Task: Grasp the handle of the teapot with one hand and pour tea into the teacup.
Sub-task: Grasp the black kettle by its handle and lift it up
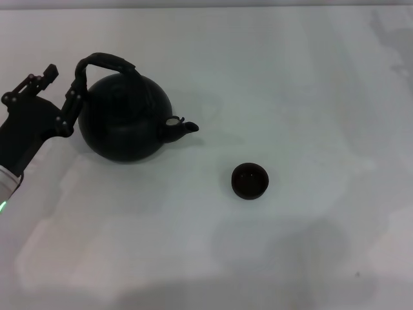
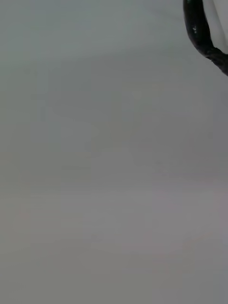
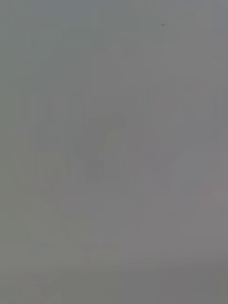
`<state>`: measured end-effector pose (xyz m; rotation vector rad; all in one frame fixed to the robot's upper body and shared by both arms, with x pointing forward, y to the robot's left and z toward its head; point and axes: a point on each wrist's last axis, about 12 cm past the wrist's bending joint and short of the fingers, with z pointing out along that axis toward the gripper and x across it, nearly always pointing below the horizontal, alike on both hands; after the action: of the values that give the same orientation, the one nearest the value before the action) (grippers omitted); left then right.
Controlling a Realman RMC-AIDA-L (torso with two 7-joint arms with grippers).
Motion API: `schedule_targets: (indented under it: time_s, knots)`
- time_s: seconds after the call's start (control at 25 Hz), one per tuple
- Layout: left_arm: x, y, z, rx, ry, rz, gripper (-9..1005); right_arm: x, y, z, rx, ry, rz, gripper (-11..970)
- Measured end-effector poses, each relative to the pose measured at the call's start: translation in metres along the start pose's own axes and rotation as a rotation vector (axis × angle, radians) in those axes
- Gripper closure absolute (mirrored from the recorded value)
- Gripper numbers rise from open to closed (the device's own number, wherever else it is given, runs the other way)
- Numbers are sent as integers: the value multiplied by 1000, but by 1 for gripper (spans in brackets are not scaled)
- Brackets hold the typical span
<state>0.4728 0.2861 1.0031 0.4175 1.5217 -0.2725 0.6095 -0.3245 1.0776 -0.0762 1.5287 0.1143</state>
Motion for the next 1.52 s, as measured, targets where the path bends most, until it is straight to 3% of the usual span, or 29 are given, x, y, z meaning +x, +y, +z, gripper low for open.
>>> schedule_targets:
  time_s: [0.16, 0.4, 0.84, 0.92, 1.16, 1.52]
  knots:
    - [1, 1, 5, 0, 19, 4, 543, 0, 0, 0, -3, 0, 1, 133]
    - [2, 1, 19, -12, 53, -7, 543, 3, 3, -3, -11, -5, 9, 133]
    - [1, 0, 25, 11, 64, 2, 542, 2, 2, -4, -13, -12, 11, 133]
    - [1, 0, 25, 15, 65, 2, 677, 3, 2, -4, -13, -12, 11, 133]
    - [-1, 0, 27, 9, 50, 0, 889, 4, 2, -5, -10, -5, 15, 133]
    - [-18, -4, 46, 56, -54, 49, 915, 4, 3, -5, -11, -4, 15, 133]
